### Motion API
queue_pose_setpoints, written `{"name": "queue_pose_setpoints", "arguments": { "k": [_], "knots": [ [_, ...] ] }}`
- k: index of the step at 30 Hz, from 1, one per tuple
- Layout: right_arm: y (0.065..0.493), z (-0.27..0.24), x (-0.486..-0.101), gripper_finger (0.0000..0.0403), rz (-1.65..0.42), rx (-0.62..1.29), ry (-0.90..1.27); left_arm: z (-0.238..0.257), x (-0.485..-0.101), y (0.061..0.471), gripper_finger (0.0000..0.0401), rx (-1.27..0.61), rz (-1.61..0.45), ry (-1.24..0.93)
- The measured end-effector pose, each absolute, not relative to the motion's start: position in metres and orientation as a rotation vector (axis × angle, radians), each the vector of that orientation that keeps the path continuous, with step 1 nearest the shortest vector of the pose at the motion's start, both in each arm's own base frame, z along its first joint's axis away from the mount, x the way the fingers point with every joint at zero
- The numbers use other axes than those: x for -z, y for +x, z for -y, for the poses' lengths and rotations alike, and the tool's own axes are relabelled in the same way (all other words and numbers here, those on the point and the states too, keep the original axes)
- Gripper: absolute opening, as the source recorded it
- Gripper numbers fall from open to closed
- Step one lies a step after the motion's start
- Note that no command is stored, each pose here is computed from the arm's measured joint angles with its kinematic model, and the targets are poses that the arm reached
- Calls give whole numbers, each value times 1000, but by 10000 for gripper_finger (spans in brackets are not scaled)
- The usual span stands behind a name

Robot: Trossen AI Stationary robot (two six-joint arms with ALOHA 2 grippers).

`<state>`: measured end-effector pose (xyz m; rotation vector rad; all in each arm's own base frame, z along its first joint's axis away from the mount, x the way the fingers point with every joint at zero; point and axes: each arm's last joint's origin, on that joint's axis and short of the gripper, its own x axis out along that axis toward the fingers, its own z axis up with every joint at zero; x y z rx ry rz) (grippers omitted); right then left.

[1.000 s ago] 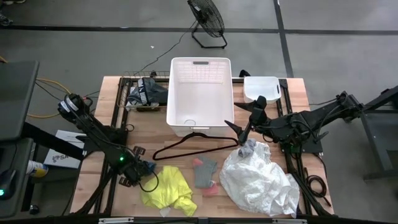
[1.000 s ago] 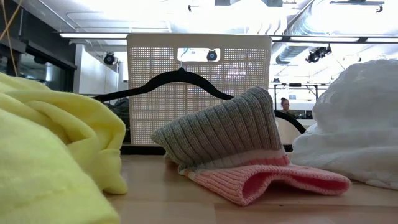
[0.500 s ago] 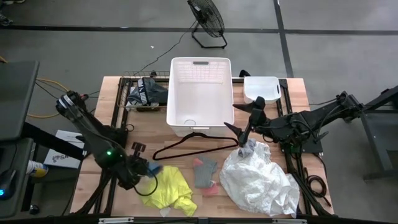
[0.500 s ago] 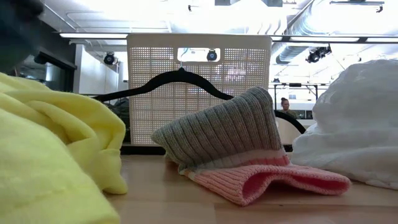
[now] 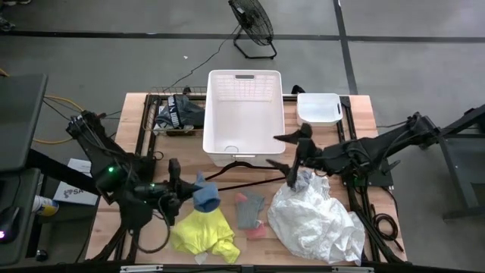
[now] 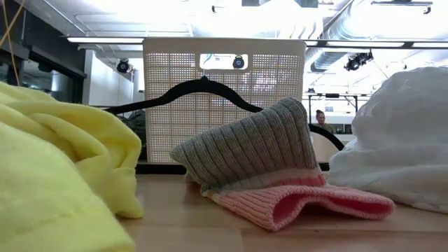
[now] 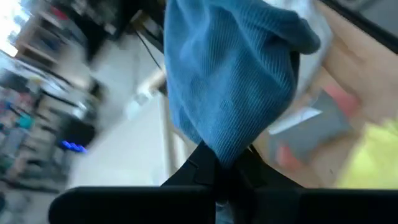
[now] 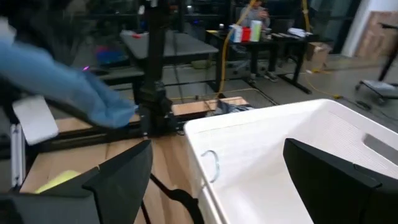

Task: Pick & Place Cloths
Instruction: Put the blue sock into the small white bin

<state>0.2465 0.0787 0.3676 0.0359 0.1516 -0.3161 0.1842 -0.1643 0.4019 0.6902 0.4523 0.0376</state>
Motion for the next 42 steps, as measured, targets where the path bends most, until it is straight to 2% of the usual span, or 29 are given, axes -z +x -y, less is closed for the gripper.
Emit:
{"name": "queue_pose_setpoints", "arguments": {
  "k": [4,10,15,23,27,39,42],
  "knots": [
    [261,-85,-360,353,-157,273,-20,156,-413,200,5,-64,-388,674],
    [276,-92,-359,353,-89,227,-91,117,-415,227,5,-23,-432,558],
    [286,-95,-360,353,-27,147,-129,82,-419,249,5,65,-404,457],
    [292,-95,-364,353,55,127,-152,35,-425,266,5,195,-326,350],
    [295,-89,-368,353,99,119,-135,23,-425,273,5,247,-286,321],
    [312,-74,-363,353,153,103,-100,8,-411,301,5,233,-291,304],
    [313,-75,-363,342,170,99,-97,7,-409,303,5,201,-300,306]
  ]
}}
